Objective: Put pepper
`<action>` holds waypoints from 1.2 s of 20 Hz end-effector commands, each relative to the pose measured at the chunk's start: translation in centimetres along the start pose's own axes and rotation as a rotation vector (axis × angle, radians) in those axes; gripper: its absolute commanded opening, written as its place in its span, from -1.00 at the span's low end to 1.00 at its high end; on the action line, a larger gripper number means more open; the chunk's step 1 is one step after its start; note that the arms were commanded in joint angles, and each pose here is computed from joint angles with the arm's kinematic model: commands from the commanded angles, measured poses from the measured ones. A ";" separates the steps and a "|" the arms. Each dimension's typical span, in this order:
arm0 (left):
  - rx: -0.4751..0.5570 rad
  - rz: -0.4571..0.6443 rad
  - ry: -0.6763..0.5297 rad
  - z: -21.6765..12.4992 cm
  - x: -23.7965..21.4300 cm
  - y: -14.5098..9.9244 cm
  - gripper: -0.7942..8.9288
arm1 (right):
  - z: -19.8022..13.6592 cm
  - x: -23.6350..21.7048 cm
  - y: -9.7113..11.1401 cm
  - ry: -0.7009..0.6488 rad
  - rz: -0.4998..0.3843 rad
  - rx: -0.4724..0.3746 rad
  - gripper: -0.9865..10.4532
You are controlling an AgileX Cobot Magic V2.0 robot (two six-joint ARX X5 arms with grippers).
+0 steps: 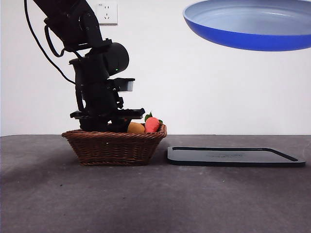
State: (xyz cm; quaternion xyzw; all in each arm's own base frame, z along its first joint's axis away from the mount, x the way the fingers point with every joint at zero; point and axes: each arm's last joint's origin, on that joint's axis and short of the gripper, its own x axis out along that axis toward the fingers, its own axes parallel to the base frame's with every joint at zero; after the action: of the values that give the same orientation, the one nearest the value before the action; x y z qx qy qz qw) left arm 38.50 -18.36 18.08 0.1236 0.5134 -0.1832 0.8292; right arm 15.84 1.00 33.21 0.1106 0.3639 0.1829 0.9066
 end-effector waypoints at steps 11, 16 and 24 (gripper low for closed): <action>0.013 -0.141 -0.308 1.1 -14.8 -2.0 -0.61 | 1.5 5.2 -2.3 0.151 -0.008 0.116 -0.82; 0.130 -0.380 -0.341 0.0 -18.3 -6.8 -0.61 | 1.8 10.5 -4.6 0.257 -0.023 0.234 -0.82; 0.410 -0.433 -0.213 -1.4 -13.0 -15.5 -0.61 | 1.2 13.6 -5.4 0.350 -0.024 0.295 -0.82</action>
State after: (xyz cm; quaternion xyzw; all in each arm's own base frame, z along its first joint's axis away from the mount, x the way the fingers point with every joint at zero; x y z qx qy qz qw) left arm 25.14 -29.07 28.93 0.1436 0.4001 -0.4612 0.7789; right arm 26.66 1.56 23.55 0.1992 0.5463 0.1307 0.8030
